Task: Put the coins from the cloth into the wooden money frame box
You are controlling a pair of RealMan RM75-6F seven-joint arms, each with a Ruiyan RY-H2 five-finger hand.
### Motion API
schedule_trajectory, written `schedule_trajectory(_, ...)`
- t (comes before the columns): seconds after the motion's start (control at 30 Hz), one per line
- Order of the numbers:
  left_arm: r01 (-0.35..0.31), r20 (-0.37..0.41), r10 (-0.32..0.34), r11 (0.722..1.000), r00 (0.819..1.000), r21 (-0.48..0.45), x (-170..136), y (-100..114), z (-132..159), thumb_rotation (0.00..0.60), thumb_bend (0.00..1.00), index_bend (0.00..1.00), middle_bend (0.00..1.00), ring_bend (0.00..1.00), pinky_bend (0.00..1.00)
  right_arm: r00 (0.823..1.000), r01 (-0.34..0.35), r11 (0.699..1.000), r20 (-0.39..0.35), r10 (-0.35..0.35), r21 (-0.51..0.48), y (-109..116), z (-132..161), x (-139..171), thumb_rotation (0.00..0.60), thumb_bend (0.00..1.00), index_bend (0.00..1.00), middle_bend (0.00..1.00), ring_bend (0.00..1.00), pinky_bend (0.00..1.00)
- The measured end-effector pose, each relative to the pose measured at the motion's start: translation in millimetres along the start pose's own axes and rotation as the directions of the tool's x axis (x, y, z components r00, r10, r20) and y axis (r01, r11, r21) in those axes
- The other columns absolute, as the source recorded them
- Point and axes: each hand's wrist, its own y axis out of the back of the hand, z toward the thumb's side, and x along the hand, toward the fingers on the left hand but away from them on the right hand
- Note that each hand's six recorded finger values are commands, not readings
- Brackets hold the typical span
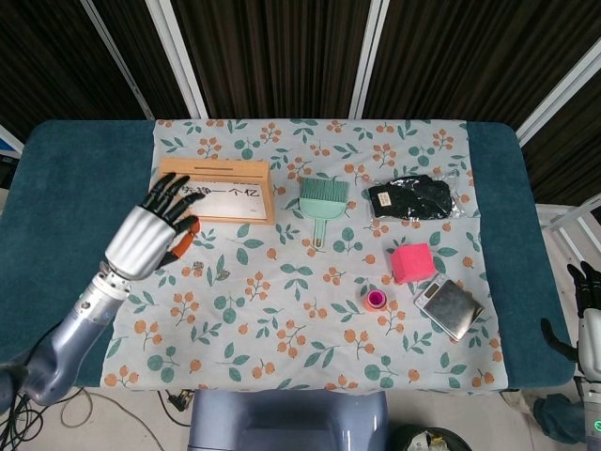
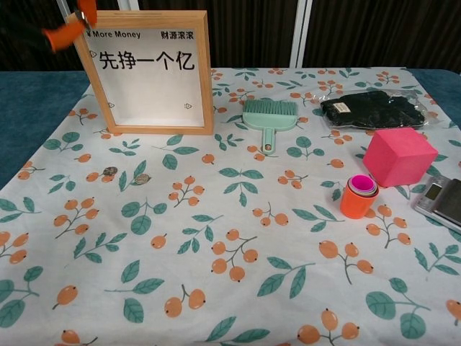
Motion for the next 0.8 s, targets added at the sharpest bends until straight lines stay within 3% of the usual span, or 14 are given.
schedule_trajectory(0.1, 0.012, -0.046, -0.010, 0.999, 0.999, 0.052, 25, 28, -13, 0.600, 0.46, 0.73, 0.21, 0.00, 0.08, 1.000, 0.000, 1.000, 0.001, 0.000, 0.001, 0, 0, 0, 0.600, 0.39, 0.09, 0.03, 0.00, 0.00)
schedule_trajectory(0.2, 0.047, -0.093, -0.040, 0.996, 0.995, 0.071, 48, 39, -21, 0.600, 0.46, 0.73, 0.21, 0.00, 0.08, 1.000, 0.003, 1.000, 0.006, -0.003, -0.001, 0, -1, 0, 0.600, 0.39, 0.09, 0.03, 0.00, 0.00)
schedule_trajectory(0.47, 0.147, -0.219, -0.145, 0.989, 0.965, -0.004, 88, 40, -36, 0.600, 0.45, 0.73, 0.22, 0.00, 0.08, 1.000, 0.018, 0.999, 0.025, -0.017, -0.028, 3, -3, -2, 0.600, 0.39, 0.09, 0.03, 0.00, 0.00)
schedule_trajectory(0.8, 0.152, -0.254, -0.132, 0.987, 0.958, 0.059, 115, 30, -39, 0.600, 0.45, 0.73, 0.26, 0.01, 0.09, 1.000, 0.001, 0.998, 0.021, 0.001, -0.055, -4, 0, -7, 0.600, 0.39, 0.09, 0.03, 0.00, 0.00)
